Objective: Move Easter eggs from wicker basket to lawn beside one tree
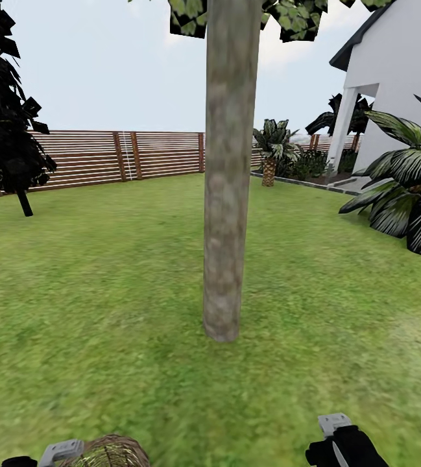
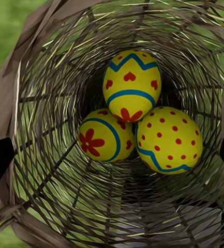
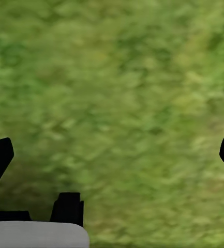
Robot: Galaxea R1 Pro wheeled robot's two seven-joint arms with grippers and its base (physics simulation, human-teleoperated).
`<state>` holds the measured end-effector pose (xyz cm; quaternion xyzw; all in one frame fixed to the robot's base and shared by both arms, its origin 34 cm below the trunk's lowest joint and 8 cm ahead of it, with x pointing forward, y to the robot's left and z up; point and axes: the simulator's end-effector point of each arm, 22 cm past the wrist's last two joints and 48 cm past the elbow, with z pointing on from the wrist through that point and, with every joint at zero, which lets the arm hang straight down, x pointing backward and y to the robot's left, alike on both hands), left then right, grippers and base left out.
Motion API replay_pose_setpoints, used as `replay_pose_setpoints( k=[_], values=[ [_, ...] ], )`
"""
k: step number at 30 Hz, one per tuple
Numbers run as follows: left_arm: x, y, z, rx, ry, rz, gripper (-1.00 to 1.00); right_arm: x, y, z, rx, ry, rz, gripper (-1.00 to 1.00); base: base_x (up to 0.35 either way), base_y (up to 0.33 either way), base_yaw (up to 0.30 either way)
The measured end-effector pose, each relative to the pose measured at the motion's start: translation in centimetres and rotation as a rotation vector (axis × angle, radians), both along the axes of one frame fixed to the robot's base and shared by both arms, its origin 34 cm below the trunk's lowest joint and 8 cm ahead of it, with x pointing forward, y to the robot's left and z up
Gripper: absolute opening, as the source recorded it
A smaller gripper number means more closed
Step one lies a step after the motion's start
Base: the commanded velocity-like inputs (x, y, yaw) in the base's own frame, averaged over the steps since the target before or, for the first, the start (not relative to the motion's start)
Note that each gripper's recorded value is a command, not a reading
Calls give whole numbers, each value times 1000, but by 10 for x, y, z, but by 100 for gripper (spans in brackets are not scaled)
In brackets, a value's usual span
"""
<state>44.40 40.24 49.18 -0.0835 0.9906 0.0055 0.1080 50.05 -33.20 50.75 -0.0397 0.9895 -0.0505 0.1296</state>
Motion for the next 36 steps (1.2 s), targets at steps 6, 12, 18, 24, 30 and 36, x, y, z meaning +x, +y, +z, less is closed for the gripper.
replay_pose_setpoints(
  k=[6,12,18,24,30,36],
  values=[
    [0,-1,0,-2,-2,0,100,0,0,0,-1,0,1,100,0,-2,0],
    [0,-1,0,-4,-2,1,100,-2,0,-2,0,6,0,100,0,-213,0],
    [1,-1,1,-4,-4,2,100,-3,0,-2,-1,9,1,100,41,-268,0],
    [4,3,3,1,-11,5,100,-3,1,-3,0,9,2,100,7,-41,0],
    [3,12,5,15,-10,5,100,-3,2,-3,1,9,2,100,0,-2,0],
    [2,38,12,41,-9,12,100,-4,2,-3,1,11,2,100,0,0,0]
  ],
)
